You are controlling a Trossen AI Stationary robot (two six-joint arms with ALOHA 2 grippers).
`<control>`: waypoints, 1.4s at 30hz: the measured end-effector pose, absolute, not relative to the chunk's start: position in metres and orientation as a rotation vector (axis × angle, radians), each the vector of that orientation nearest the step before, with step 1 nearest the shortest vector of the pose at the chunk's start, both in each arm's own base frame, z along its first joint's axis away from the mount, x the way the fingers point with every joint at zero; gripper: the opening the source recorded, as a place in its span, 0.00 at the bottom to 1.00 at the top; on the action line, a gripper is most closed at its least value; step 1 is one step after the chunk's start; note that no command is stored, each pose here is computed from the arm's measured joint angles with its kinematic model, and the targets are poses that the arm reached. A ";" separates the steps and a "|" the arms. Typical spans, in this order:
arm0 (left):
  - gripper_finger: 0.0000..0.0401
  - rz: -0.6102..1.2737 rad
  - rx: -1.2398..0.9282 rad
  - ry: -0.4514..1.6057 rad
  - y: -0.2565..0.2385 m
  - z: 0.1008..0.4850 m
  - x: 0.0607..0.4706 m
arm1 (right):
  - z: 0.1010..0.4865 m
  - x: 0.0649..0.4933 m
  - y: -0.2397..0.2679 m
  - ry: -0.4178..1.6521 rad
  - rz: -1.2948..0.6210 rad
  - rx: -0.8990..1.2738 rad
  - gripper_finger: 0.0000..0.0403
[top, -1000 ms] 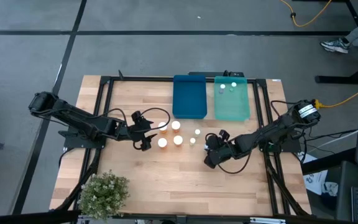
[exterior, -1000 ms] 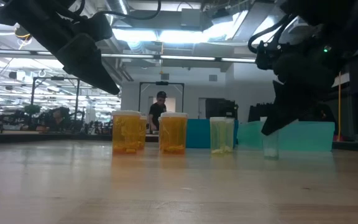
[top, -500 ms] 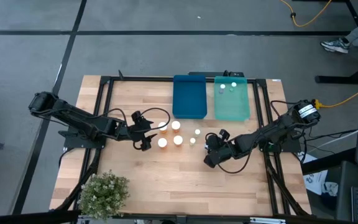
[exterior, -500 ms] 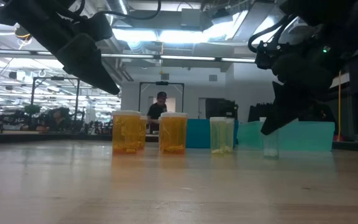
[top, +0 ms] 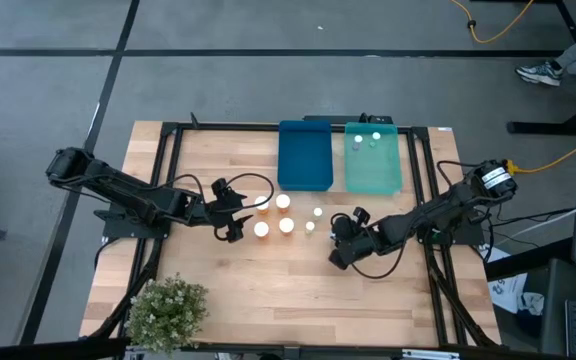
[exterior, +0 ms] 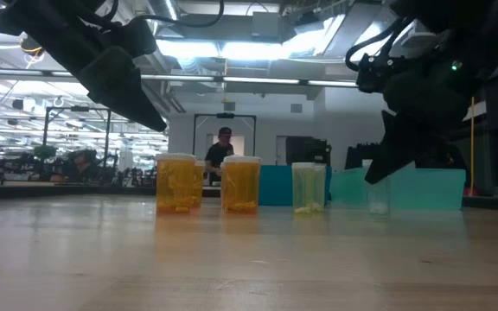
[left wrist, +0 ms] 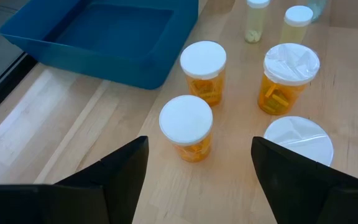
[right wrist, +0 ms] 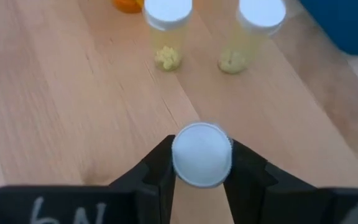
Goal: Pick and place medicine bottles into bin by pill shape (circle, oval)
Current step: Put the blue pill bottle into the green transparent bin
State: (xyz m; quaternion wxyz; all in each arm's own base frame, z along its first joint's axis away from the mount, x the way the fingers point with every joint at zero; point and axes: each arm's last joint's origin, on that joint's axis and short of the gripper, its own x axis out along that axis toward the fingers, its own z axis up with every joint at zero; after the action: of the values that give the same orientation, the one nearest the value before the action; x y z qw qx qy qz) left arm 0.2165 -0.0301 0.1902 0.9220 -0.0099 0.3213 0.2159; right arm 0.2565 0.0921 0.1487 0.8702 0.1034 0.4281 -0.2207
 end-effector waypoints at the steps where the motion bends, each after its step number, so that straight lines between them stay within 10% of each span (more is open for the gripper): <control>1: 0.69 0.444 -0.020 0.660 -0.030 0.190 0.217 | 0.151 0.255 0.092 0.903 -0.457 0.200 0.27; 21: 0.69 0.444 -0.021 0.659 -0.030 0.190 0.217 | 0.231 0.220 0.066 0.848 -0.611 0.098 0.27; 42: 0.69 0.443 -0.022 0.656 -0.030 0.190 0.217 | 0.252 0.193 -0.065 0.848 -1.085 0.169 0.26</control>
State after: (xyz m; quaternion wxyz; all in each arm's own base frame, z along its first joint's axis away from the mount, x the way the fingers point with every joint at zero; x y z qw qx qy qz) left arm 0.2168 -0.0301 0.1904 0.9226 -0.0107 0.3196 0.2159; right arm 0.1925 -0.0646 0.2516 0.7690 0.0780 0.3907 -0.4999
